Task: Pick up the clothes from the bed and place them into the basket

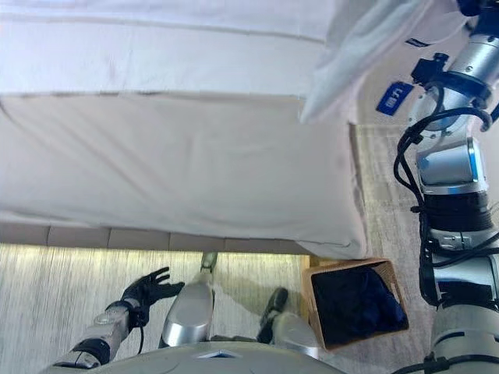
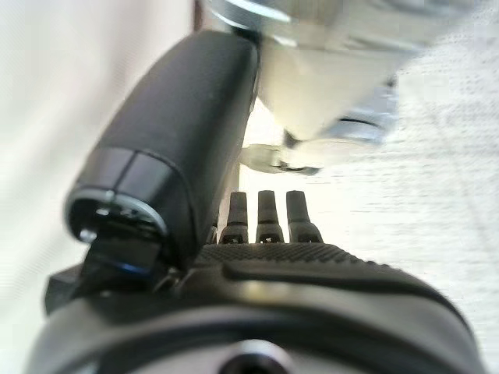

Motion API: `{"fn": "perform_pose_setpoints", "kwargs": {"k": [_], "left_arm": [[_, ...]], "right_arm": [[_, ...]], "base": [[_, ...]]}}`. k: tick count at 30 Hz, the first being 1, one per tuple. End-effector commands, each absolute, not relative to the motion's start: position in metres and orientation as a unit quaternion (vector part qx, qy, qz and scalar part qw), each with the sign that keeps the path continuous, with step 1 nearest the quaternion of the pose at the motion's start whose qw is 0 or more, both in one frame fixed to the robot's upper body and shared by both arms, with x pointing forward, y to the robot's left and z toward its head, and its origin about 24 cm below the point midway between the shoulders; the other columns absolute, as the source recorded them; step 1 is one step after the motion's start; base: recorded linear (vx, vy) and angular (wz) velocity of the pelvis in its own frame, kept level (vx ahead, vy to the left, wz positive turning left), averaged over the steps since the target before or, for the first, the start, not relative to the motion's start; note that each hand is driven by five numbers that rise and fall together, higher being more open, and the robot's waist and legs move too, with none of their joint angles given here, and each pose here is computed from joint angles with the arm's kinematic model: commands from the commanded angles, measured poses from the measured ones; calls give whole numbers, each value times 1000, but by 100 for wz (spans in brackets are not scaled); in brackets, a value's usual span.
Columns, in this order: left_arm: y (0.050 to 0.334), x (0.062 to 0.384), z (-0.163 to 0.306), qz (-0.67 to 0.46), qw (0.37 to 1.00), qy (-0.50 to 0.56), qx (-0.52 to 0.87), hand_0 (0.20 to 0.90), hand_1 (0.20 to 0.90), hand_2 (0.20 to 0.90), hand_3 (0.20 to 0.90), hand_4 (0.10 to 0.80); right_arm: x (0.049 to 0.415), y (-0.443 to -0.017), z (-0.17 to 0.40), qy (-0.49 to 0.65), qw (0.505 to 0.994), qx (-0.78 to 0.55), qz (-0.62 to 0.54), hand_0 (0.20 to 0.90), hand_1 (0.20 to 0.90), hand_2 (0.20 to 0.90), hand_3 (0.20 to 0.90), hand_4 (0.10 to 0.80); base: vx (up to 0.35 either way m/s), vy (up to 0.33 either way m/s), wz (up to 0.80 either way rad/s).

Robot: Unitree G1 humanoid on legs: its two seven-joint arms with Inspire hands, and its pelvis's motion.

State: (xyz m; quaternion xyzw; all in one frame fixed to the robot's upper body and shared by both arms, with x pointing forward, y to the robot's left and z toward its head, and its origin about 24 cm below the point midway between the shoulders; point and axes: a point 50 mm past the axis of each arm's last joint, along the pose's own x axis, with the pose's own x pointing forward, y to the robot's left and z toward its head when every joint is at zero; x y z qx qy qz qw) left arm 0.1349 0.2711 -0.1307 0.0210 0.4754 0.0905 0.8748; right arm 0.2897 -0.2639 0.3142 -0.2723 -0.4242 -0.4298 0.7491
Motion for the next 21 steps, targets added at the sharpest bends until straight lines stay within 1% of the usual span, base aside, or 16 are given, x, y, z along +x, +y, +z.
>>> {"fn": "perform_pose_setpoints", "kwargs": {"k": [1,6,8,10,13,17,19,21], "left_arm": [[246,119,-146,48,854,517,23,900,900,900,900,800],[245,122,-146,42,852,521,28,900,900,900,900,800],[245,125,-145,34,851,523,33,900,900,900,900,800],[244,125,-145,28,851,524,36,900,900,900,900,800],[242,125,-145,11,849,526,47,900,900,900,900,800],[241,126,-145,-12,851,522,59,900,900,900,900,800],[239,134,-142,-22,858,510,62,900,900,900,900,800],[235,144,-139,-28,864,498,62,900,900,900,900,800]], "right_arm": [[267,-289,335,-459,690,-318,-459,300,300,300,200,100],[273,-315,308,-375,728,-338,-463,300,300,300,200,100],[278,-331,279,-299,763,-350,-454,300,300,300,200,100],[281,-335,263,-270,775,-355,-447,300,300,300,200,100],[285,-345,224,-186,797,-380,-431,300,300,300,200,100],[285,-351,180,-103,808,-406,-415,300,300,300,200,100],[285,-354,165,-69,810,-413,-410,300,300,300,200,100],[286,-357,162,-54,809,-417,-410,300,300,300,200,100]], "base": [[-13,-70,-39],[-3,-72,-28],[-20,-136,-36],[-26,-104,-29],[-19,-139,-29],[-36,-125,-16],[-116,-74,-11],[-157,-19,-5]]}}
